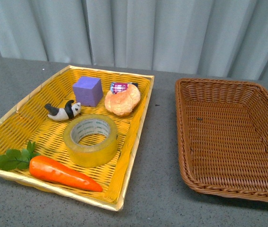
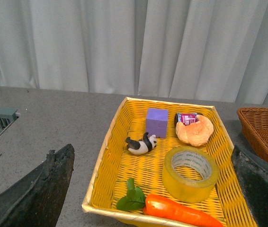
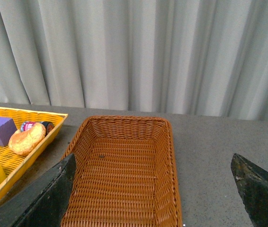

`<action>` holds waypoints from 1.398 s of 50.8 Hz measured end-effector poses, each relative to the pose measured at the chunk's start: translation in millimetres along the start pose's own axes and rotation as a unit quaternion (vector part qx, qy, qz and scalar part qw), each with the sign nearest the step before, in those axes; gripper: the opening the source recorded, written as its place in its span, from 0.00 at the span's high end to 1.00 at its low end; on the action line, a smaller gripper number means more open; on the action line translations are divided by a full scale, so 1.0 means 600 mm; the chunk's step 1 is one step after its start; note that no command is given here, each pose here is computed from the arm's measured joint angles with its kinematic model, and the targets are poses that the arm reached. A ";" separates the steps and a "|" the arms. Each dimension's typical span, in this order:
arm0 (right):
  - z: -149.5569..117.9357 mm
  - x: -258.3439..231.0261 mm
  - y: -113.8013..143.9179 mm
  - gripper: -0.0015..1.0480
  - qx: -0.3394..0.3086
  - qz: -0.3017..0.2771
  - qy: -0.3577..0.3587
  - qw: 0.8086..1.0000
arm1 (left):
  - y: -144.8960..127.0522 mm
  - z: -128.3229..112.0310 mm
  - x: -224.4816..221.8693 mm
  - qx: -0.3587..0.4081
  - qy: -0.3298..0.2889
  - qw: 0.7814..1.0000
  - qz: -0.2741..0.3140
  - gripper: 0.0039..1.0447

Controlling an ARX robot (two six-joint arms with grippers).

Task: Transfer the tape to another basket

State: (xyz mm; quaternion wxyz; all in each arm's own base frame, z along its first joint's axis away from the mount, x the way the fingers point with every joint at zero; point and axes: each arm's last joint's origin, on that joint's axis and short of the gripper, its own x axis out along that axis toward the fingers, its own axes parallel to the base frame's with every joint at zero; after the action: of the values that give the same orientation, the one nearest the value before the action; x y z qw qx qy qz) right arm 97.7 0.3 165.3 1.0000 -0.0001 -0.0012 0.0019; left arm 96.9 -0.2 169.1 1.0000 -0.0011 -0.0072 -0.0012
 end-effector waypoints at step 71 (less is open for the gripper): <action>0.000 0.000 0.000 0.09 0.000 0.000 0.000 1.000 | 0.000 0.000 0.000 0.000 0.000 1.000 0.000 0.06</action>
State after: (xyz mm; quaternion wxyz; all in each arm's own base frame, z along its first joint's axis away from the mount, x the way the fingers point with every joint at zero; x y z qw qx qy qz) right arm 97.7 0.3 165.3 1.0000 -0.0001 -0.0012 0.0019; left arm 96.9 -0.2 169.1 1.0000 -0.0011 -0.0072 -0.0012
